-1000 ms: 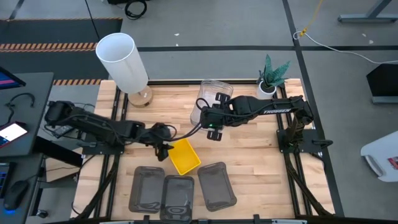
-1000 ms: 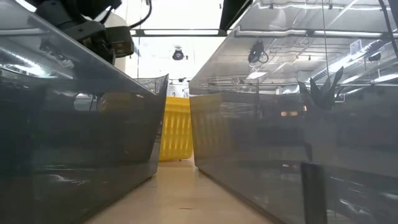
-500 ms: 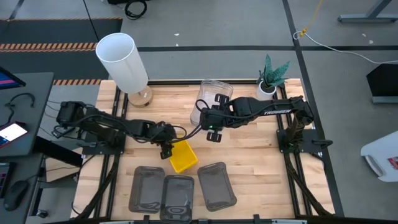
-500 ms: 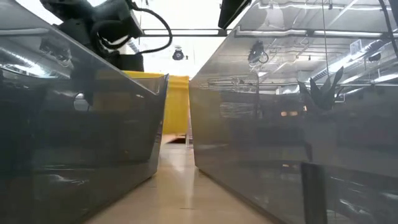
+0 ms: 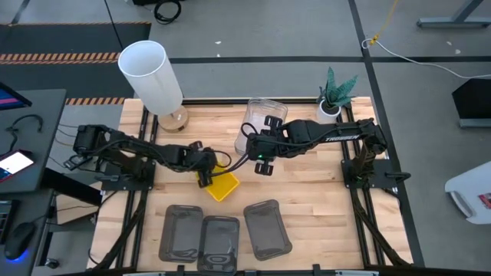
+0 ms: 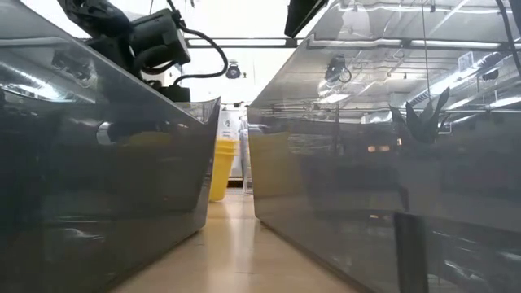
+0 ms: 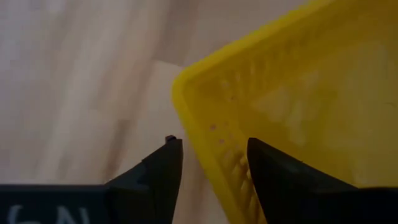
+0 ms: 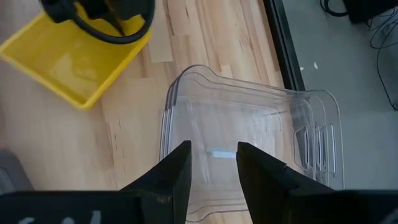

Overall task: Stack baskets by color
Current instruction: Move the stacked yellow bins to the top left of the table, then stack the left black bin on top of the middle black bin

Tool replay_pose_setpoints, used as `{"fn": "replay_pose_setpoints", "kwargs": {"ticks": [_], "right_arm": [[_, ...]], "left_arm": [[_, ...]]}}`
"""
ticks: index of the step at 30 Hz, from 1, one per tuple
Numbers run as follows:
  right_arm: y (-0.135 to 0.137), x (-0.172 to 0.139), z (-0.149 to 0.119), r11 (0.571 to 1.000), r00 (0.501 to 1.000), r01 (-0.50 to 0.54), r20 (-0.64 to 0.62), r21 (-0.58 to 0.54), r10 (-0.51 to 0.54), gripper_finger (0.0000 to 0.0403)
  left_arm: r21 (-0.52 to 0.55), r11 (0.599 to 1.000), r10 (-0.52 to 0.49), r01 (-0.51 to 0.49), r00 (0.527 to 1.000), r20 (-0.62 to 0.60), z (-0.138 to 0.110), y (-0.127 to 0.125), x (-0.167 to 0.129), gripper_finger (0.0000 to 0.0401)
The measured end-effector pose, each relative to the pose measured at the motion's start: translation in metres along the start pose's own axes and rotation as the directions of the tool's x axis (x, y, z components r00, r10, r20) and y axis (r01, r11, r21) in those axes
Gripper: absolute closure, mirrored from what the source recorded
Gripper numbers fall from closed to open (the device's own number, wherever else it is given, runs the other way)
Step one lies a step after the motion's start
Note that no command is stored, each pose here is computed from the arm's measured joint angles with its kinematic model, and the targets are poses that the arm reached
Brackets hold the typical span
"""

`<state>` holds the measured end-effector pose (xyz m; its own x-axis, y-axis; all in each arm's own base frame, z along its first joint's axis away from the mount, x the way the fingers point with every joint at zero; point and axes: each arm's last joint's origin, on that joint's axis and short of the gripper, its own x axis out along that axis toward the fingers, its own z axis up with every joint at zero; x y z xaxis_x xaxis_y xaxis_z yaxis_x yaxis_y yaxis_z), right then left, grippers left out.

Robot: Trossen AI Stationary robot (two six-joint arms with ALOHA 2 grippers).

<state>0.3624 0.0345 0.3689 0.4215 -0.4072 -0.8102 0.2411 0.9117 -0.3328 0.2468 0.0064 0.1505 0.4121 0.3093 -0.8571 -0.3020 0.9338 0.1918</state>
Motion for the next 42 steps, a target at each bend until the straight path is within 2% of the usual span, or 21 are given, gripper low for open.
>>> {"fn": "replay_pose_setpoints", "kwargs": {"ticks": [8, 14, 19, 27, 31, 37, 39, 42], "right_arm": [[0.004, -0.002, 0.000, 1.000, 1.000, -0.008, 0.011, -0.013, 0.008, 0.0270], [0.006, -0.003, 0.001, 1.000, 1.000, -0.011, 0.021, -0.017, 0.012, 0.0270], [0.006, -0.003, 0.001, 1.000, 1.000, -0.012, 0.028, -0.019, 0.013, 0.0270], [0.006, -0.003, 0.001, 1.000, 1.000, -0.013, 0.028, -0.022, 0.013, 0.0270], [0.007, -0.003, 0.001, 0.999, 1.000, -0.013, 0.028, -0.032, 0.013, 0.0270], [0.004, -0.002, 0.001, 0.997, 1.000, -0.006, 0.015, -0.073, 0.008, 0.0270], [0.002, -0.001, 0.001, 0.998, 1.000, -0.003, 0.013, -0.069, 0.004, 0.0270], [0.001, 0.000, 0.002, 0.998, 1.000, 0.006, 0.020, -0.062, -0.004, 0.0270]], "left_arm": [[0.049, 0.982, 0.181, -0.181, 0.984, 0.006, 0.003, 0.022, 0.005, 0.0227], [0.052, 0.968, 0.244, -0.244, 0.970, 0.006, 0.006, 0.040, 0.009, 0.0234], [0.053, 0.953, 0.294, -0.298, 0.954, 0.060, 0.014, 0.052, 0.011, 0.0244], [0.040, 0.901, 0.426, -0.431, 0.900, 0.096, 0.021, 0.075, 0.011, 0.0259], [0.031, 0.906, 0.415, -0.423, 0.898, 0.147, 0.023, 0.074, -0.006, 0.0260], [0.017, 0.919, 0.370, -0.393, 0.879, 0.299, 0.026, 0.067, -0.050, 0.0260], [0.017, 0.925, 0.355, -0.380, 0.880, 0.315, 0.022, 0.065, -0.062, 0.0259], [0.025, 0.961, 0.252, -0.275, 0.909, 0.331, 0.013, 0.063, -0.079, 0.0261]]}}
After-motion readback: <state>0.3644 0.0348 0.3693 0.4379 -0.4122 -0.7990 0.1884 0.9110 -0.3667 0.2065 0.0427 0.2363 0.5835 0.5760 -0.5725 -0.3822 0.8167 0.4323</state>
